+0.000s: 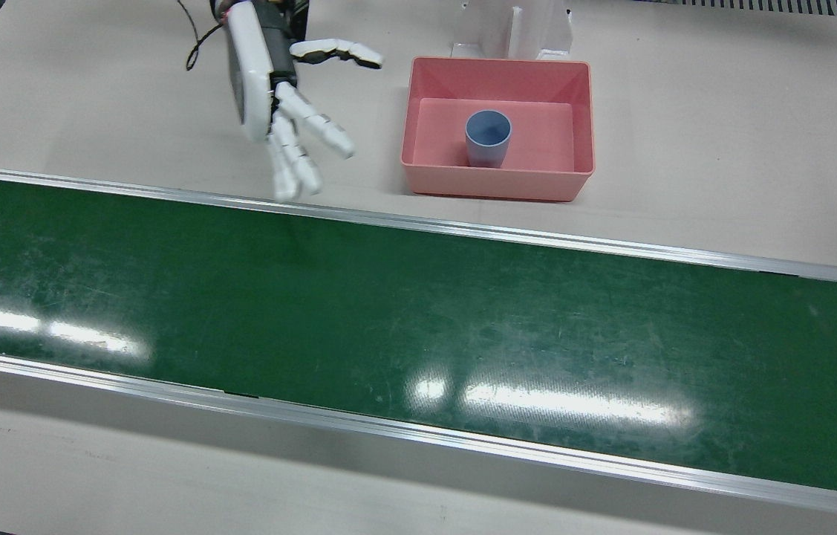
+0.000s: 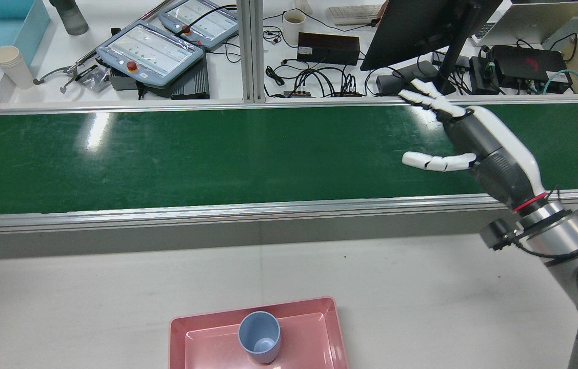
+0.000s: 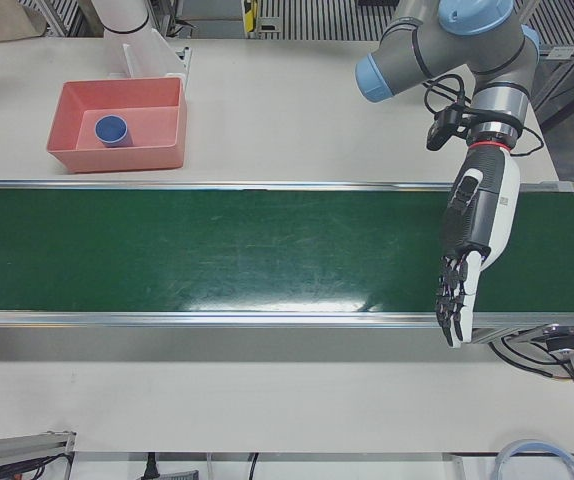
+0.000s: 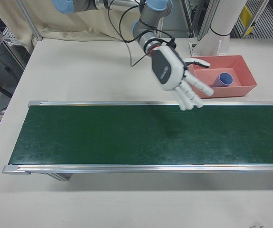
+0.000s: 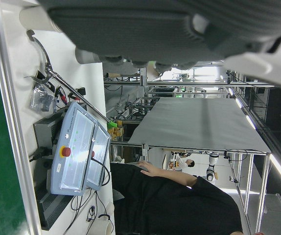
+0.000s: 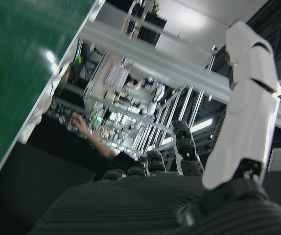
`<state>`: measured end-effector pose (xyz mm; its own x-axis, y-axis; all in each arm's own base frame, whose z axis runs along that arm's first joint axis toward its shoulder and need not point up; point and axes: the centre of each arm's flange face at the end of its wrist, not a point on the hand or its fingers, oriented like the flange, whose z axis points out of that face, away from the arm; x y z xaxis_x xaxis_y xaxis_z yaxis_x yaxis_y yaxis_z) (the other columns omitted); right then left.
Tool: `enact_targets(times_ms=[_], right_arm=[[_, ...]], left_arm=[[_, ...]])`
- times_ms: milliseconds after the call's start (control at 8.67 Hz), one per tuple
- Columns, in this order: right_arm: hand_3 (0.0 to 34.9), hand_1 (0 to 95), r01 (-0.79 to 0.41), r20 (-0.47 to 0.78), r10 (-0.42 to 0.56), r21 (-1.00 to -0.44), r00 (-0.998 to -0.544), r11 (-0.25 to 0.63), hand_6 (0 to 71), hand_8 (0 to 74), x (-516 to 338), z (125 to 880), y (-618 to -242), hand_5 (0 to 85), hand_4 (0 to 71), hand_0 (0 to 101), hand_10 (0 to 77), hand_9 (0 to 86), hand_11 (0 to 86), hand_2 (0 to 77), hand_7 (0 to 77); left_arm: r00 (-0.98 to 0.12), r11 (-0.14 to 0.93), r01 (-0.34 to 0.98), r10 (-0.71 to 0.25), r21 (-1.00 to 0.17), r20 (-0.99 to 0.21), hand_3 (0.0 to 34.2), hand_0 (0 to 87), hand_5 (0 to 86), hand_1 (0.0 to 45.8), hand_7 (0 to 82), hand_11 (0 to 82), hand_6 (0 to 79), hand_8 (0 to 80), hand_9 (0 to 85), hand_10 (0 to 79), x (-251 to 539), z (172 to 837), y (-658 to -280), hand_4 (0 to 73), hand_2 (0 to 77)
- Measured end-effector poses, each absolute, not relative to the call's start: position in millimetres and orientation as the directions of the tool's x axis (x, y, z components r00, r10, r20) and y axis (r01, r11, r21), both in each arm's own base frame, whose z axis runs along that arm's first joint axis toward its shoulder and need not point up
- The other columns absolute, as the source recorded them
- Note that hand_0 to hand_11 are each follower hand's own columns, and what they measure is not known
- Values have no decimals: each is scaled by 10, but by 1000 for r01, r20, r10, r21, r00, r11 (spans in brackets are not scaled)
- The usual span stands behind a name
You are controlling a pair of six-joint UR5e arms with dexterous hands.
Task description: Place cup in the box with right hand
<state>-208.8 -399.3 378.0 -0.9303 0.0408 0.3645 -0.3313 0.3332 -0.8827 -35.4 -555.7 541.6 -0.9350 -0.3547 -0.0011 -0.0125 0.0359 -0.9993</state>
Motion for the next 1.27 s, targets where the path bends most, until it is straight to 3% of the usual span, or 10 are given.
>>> enact_targets(times_ms=[115, 346, 462, 577, 808, 1038, 1269], right_arm=[[0, 213, -383, 387, -31, -892, -922, 241, 38, 0, -1558, 4189, -4347, 49, 0, 490, 0, 5, 5, 191, 114], [0, 202, -458, 448, -116, -884, -887, 90, 38, 5, -760, 4816, -4716, 49, 0, 490, 0, 11, 5, 191, 104], [0, 202, -483, 476, -133, -875, -870, 30, 38, 5, -478, 5063, -4812, 49, 0, 486, 5, 11, 5, 191, 65], [0, 202, -501, 498, -138, -865, -856, -17, 11, 5, -239, 5270, -4879, 49, 0, 484, 5, 11, 5, 191, 93], [0, 218, -524, 534, -133, -846, -835, -100, 33, 5, 160, 5644, -4938, 49, 0, 493, 5, 11, 5, 191, 114], [0, 218, -529, 542, -87, -838, -836, -132, 33, 5, 395, 5898, -4940, 49, 0, 495, 5, 11, 5, 191, 125], [0, 218, -487, 488, 15, -870, -873, -73, 33, 5, 311, 5907, -4954, 49, 0, 494, 5, 11, 5, 191, 120]], left_arm=[[-935, 37, -13, -355, -999, -1, 0, 0, 5, 5, 5, 0, 0, 0, 0, 0, -354, 5412, -5557, 11, 11], [-935, 38, -13, -355, -999, -1, 0, 0, 5, 5, 5, 0, 0, 0, 0, 0, -354, 5401, -5555, 11, 11], [-935, 37, -13, -355, -999, -1, 0, 0, 5, 5, 5, 0, 5, 0, 0, 0, -351, 5403, -5555, 11, 11], [-935, 36, -13, -356, -999, -1, 0, 0, 5, 5, 5, 0, 0, 0, 0, 0, -349, 5408, -5555, 11, 11], [-935, 35, -12, -355, -999, -1, 0, 0, 5, 5, 5, 0, 0, 0, 0, 0, -351, 5419, -5558, 11, 11], [-935, 35, -12, -355, -999, -1, 0, 0, 5, 5, 5, 0, 5, 0, 0, 0, -350, 5428, -5560, 11, 11], [-935, 35, -12, -356, -999, -1, 0, 0, 0, 5, 5, 0, 0, 0, 0, 0, -346, 5426, -5560, 11, 11]])
